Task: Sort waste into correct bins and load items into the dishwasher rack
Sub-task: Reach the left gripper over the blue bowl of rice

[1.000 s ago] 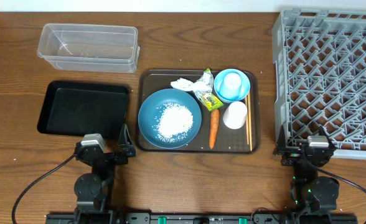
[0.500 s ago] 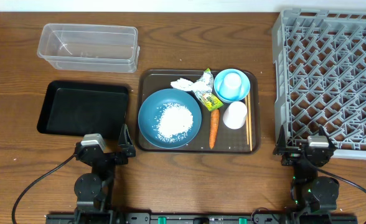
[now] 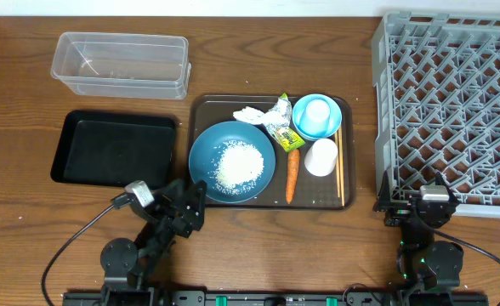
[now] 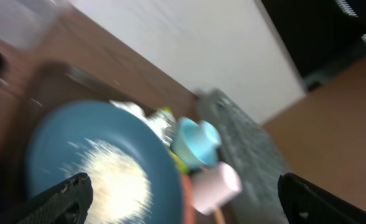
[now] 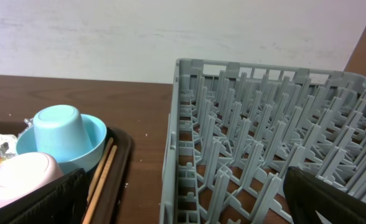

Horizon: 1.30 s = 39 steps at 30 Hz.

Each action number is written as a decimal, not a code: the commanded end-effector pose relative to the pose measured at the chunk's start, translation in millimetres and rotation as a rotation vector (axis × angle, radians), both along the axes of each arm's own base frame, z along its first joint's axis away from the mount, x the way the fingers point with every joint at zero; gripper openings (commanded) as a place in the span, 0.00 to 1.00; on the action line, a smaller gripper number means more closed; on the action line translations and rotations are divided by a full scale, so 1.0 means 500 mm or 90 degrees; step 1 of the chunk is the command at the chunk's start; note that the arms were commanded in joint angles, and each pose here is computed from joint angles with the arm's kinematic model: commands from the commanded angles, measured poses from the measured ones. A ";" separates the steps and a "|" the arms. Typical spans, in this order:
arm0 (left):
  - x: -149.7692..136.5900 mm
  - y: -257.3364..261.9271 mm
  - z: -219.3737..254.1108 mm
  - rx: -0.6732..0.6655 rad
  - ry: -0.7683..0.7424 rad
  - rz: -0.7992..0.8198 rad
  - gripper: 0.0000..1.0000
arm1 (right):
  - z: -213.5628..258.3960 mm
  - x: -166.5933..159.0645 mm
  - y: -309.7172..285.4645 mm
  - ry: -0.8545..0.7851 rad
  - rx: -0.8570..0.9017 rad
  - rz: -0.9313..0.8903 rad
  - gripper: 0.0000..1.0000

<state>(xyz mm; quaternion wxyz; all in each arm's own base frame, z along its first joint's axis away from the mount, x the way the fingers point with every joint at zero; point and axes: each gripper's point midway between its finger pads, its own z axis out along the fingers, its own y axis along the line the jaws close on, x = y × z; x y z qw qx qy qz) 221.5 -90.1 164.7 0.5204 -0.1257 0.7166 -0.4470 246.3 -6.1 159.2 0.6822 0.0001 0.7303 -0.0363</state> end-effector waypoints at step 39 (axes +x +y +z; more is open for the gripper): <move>0.060 -0.185 0.197 0.413 0.204 -0.239 0.98 | -0.001 0.000 -0.001 0.000 0.008 -0.001 0.99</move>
